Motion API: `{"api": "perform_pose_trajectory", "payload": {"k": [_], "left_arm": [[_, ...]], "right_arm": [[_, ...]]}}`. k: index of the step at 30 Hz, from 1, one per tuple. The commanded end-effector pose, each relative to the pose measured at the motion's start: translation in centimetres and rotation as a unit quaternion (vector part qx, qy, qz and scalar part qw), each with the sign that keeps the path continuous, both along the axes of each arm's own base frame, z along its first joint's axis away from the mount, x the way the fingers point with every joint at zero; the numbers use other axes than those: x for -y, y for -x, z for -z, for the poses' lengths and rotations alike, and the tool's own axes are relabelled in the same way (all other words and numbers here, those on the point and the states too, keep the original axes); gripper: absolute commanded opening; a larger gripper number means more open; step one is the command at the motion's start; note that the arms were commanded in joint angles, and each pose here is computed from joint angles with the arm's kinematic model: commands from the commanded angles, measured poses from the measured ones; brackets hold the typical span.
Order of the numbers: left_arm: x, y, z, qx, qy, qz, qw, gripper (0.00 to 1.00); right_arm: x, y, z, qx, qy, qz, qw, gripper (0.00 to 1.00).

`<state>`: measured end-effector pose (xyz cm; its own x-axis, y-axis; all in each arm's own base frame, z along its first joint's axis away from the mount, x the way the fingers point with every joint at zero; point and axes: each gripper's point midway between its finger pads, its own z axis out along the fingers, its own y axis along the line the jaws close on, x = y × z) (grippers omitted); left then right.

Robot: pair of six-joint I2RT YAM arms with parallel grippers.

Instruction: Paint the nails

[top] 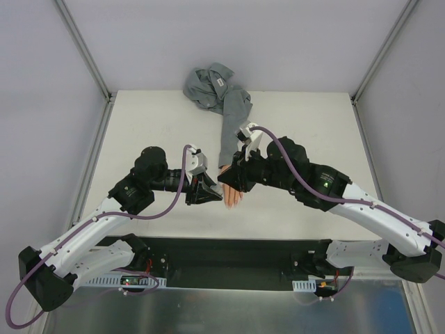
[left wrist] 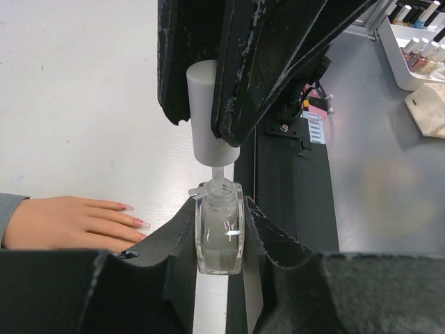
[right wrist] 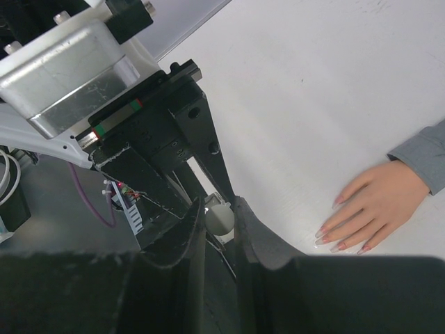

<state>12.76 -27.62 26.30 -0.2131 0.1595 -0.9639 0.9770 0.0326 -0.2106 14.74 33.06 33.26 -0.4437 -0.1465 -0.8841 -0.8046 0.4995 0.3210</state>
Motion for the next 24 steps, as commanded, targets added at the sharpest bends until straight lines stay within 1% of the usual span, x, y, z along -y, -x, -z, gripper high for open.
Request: {"api": "perform_pose_trajectory", "payload": {"k": [1, 12, 22, 24], "left_arm": [[0.1, 0.3, -1.1, 0.031, 0.017, 0.011, 0.999, 0.00], [0.0, 0.4, -1.2, 0.034, 0.018, 0.009, 0.999, 0.00], [-0.1, 0.0, -1.4, 0.038, 0.019, -0.003, 0.999, 0.00], [0.0, -0.3, -1.4, 0.037, 0.019, -0.014, 0.999, 0.00]], "right_arm": [[-0.6, 0.3, -0.6, -0.005, -0.018, -0.010, 1.000, 0.00], [-0.9, 0.1, 0.5, -0.014, -0.006, -0.008, 1.000, 0.00], [-1.2, 0.2, 1.1, -0.024, -0.013, -0.011, 1.000, 0.00], [-1.5, 0.4, 2.2, -0.040, -0.016, -0.009, 0.999, 0.00]]}}
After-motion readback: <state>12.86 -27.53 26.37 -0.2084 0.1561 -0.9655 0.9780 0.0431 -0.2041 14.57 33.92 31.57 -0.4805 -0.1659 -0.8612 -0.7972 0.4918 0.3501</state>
